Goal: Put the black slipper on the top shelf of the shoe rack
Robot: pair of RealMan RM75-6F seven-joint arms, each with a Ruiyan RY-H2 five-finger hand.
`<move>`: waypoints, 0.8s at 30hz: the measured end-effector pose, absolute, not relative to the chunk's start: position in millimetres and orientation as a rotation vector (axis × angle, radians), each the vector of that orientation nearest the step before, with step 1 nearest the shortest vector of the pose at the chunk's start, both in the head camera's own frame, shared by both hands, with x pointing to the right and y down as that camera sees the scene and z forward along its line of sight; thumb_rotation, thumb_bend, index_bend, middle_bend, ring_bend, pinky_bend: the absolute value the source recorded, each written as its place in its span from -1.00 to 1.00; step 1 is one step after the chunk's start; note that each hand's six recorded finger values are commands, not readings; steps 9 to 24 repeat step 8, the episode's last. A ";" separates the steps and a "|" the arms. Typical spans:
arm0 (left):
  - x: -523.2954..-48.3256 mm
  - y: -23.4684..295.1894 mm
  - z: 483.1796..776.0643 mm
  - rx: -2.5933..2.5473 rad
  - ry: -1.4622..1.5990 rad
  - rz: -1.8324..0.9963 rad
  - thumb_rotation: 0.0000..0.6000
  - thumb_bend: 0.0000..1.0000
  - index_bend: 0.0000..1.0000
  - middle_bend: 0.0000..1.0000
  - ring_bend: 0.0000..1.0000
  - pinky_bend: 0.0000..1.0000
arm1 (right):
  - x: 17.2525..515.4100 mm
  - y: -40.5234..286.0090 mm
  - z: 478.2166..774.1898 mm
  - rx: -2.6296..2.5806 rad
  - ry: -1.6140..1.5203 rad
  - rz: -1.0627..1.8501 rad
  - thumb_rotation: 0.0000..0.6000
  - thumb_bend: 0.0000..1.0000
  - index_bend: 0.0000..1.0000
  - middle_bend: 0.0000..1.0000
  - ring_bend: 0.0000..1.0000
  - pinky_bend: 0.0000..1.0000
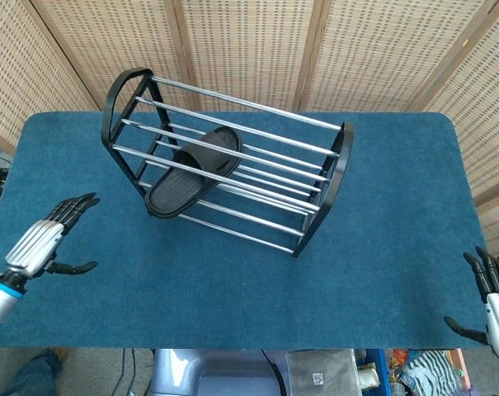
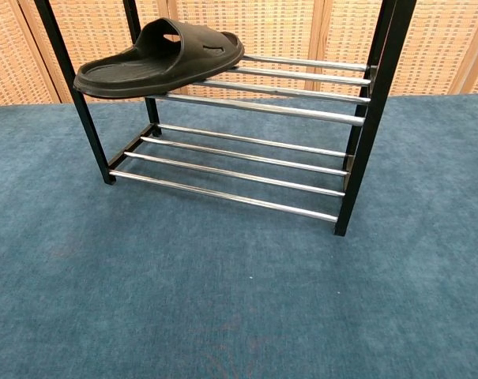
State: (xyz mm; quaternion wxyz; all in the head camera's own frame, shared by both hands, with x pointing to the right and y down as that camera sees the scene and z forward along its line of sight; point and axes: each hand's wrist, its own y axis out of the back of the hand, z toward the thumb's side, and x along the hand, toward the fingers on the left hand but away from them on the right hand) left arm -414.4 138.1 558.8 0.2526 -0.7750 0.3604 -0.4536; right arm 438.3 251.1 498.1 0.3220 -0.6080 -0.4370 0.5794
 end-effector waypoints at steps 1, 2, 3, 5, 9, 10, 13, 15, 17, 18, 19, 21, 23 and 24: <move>-424.3 143.6 559.7 -2.059 0.996 -1.273 1.00 -0.63 -1.00 -1.00 -1.00 -1.00 | 437.6 251.4 498.3 -1.597 -1.144 1.521 1.00 -1.00 -1.00 -1.00 -1.00 -1.00; -431.5 147.9 559.9 -2.021 1.010 -1.300 1.00 -0.67 -1.00 -1.00 -1.00 -1.00 | 436.8 251.9 498.5 -1.599 -1.141 1.520 1.00 -1.00 -1.00 -1.00 -1.00 -1.00; -438.1 152.1 559.7 -1.980 1.026 -1.323 1.00 -0.73 -1.00 -1.00 -1.00 -1.00 | 436.3 252.3 498.5 -1.600 -1.139 1.519 1.00 -1.00 -1.00 -1.00 -1.00 -1.00; -452.0 161.0 557.6 -1.878 1.061 -1.367 1.00 -0.82 -1.00 -1.00 -1.00 -1.00 | 435.5 253.3 498.5 -1.601 -1.136 1.518 1.00 -1.00 -1.00 -1.00 -1.00 -1.00; -467.5 173.2 553.4 -1.734 1.084 -1.428 1.00 -0.89 -1.00 -1.00 -1.00 -1.00 | 434.8 254.4 497.6 -1.601 -1.136 1.515 1.00 -1.00 -1.00 -1.00 -1.00 -1.00; -467.5 173.2 553.4 -1.734 1.084 -1.428 1.00 -0.89 -1.00 -1.00 -1.00 -1.00 | 434.8 254.4 497.6 -1.601 -1.136 1.515 1.00 -1.00 -1.00 -1.00 -1.00 -1.00; -467.5 173.2 553.4 -1.734 1.084 -1.428 1.00 -0.89 -1.00 -1.00 -1.00 -1.00 | 434.8 254.4 497.6 -1.601 -1.136 1.515 1.00 -1.00 -1.00 -1.00 -1.00 -1.00; -467.5 173.2 553.4 -1.734 1.084 -1.428 1.00 -0.89 -1.00 -1.00 -1.00 -1.00 | 434.8 254.4 497.6 -1.601 -1.136 1.515 1.00 -1.00 -1.00 -1.00 -1.00 -1.00; -467.5 173.2 553.4 -1.734 1.084 -1.428 1.00 -0.89 -1.00 -1.00 -1.00 -1.00 | 434.8 254.4 497.6 -1.601 -1.136 1.515 1.00 -1.00 -1.00 -1.00 -1.00 -1.00; -467.5 173.2 553.4 -1.734 1.084 -1.428 1.00 -0.89 -1.00 -1.00 -1.00 -1.00 | 434.8 254.4 497.6 -1.601 -1.136 1.515 1.00 -1.00 -1.00 -1.00 -1.00 -1.00; -467.5 173.2 553.4 -1.734 1.084 -1.428 1.00 -0.89 -1.00 -1.00 -1.00 -1.00 | 434.8 254.4 497.6 -1.601 -1.136 1.515 1.00 -1.00 -1.00 -1.00 -1.00 -1.00; -467.5 173.2 553.4 -1.734 1.084 -1.428 1.00 -0.89 -1.00 -1.00 -1.00 -1.00 | 434.8 254.4 497.6 -1.601 -1.136 1.515 1.00 -1.00 -1.00 -1.00 -1.00 -1.00; -467.5 173.2 553.4 -1.734 1.084 -1.428 1.00 -0.89 -1.00 -1.00 -1.00 -1.00 | 434.8 254.4 497.6 -1.601 -1.136 1.515 1.00 -1.00 -1.00 -1.00 -1.00 -1.00; -467.5 173.2 553.4 -1.734 1.084 -1.428 1.00 -0.89 -1.00 -1.00 -1.00 -1.00 | 434.8 254.4 497.6 -1.601 -1.136 1.515 1.00 -1.00 -1.00 -1.00 -1.00 -1.00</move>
